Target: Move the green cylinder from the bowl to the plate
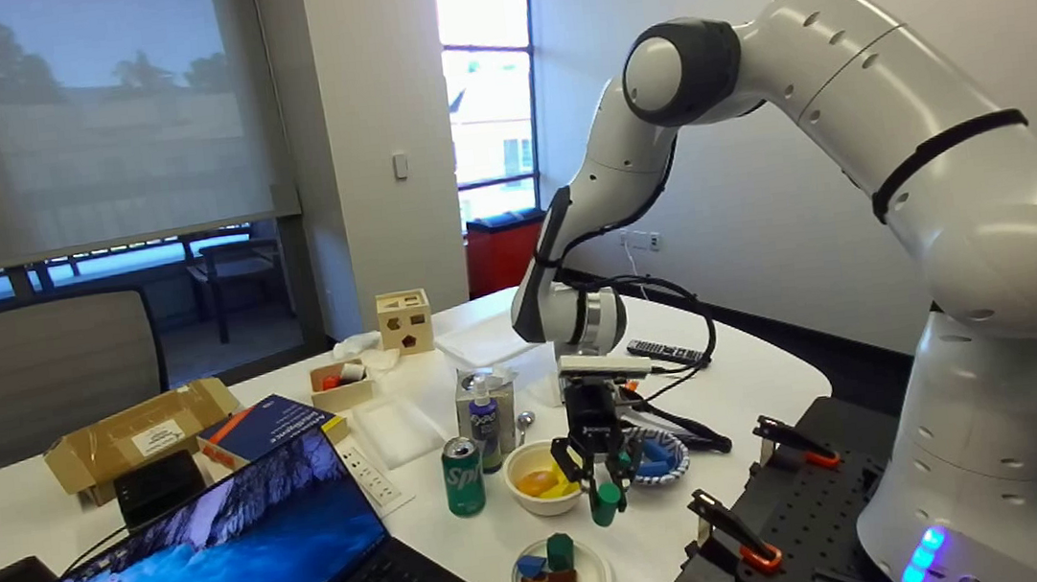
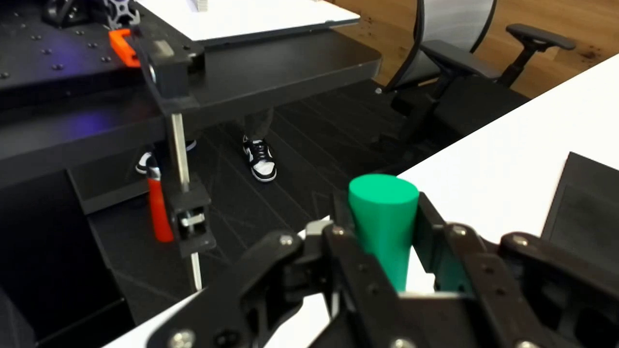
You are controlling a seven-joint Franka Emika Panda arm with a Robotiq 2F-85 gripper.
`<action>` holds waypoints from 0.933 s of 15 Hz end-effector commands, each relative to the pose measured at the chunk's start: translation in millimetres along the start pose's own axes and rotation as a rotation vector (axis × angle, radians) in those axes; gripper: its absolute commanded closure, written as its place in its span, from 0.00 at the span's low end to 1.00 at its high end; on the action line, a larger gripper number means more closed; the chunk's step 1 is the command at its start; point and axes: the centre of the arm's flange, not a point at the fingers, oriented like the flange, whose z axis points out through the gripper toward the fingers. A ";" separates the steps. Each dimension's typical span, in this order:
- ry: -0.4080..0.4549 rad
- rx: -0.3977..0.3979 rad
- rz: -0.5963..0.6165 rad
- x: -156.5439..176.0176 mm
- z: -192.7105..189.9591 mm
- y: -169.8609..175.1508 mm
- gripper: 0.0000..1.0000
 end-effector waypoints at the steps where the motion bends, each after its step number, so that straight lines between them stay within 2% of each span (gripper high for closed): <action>1: 0.035 0.039 0.005 21.3 3.8 -5.8 0.92; 6: 0.026 0.063 0.000 40.6 8.5 -14.1 0.92; 14: 0.012 0.053 0.025 54.0 22.2 -6.4 0.92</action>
